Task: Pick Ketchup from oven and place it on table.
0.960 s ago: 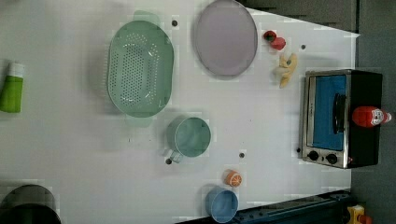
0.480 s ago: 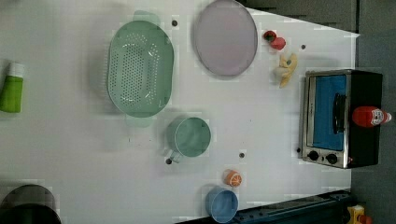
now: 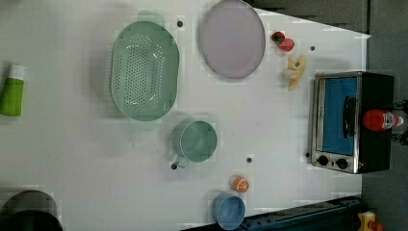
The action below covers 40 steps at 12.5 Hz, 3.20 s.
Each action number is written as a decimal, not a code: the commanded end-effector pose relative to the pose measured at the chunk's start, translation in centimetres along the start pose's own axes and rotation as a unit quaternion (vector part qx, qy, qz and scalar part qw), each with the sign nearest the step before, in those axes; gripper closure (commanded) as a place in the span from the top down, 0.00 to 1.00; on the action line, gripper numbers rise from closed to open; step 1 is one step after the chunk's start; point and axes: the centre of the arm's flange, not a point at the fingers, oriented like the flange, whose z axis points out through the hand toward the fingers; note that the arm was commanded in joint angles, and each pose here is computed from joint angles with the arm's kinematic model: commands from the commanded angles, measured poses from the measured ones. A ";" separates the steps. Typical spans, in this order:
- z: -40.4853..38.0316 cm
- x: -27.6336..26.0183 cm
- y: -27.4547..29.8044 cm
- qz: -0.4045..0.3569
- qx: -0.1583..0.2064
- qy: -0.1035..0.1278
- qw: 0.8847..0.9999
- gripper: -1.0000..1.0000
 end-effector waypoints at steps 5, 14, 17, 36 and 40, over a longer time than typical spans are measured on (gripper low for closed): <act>0.2 0.8 0.1 0.048 0.006 -0.007 0.999 0.96; -7.7 -1.2 -3.0 -0.009 0.020 0.018 1.000 0.64; -14.7 -5.6 -4.9 -0.072 0.010 0.012 0.997 0.64; -0.6 -34.1 -6.8 -0.334 -0.038 -0.052 0.940 0.64; 7.4 -34.6 -5.1 -0.334 -0.027 -0.033 0.942 0.64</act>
